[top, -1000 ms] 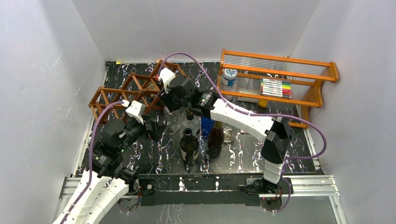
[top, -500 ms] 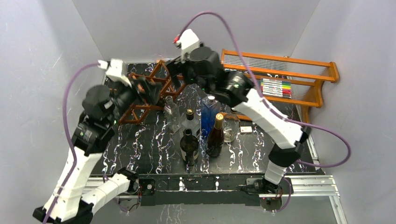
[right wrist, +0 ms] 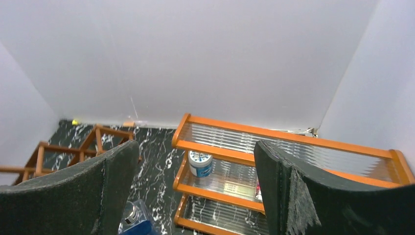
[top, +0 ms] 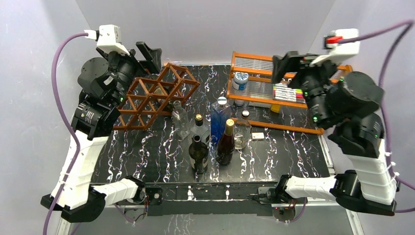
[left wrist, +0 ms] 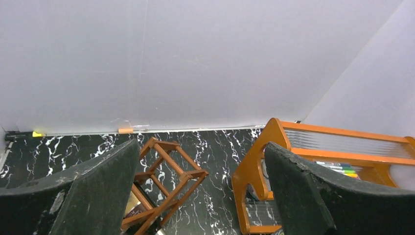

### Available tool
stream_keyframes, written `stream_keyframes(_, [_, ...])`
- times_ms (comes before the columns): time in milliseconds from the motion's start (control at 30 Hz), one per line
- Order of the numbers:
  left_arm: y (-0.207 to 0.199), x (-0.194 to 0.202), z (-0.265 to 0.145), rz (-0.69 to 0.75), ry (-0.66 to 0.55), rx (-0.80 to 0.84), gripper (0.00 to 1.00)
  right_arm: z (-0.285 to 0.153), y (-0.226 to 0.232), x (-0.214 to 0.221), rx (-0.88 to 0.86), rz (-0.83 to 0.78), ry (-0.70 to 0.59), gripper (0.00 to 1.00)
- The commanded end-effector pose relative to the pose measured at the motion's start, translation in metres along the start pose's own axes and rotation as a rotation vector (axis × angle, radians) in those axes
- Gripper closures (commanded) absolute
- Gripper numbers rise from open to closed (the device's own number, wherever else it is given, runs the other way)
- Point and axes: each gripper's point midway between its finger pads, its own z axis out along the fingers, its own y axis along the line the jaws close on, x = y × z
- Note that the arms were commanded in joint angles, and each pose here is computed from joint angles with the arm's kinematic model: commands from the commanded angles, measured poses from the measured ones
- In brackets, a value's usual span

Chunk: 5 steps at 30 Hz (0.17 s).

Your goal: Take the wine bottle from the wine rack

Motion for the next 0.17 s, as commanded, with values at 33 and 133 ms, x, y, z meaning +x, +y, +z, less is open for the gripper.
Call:
stream_keyframes(33, [0.0034, -0.0275, -0.0113, 0.018, -0.082, -0.015, 0.02, 0.0014, -0.0125, -0.0008, 0.084, 0.019, -0.022, 0.02])
stream_keyframes(133, [0.0039, -0.0233, -0.0126, 0.015, -0.075, -0.013, 0.02, -0.0027, -0.0051, 0.0049, 0.011, 0.024, -0.04, 0.02])
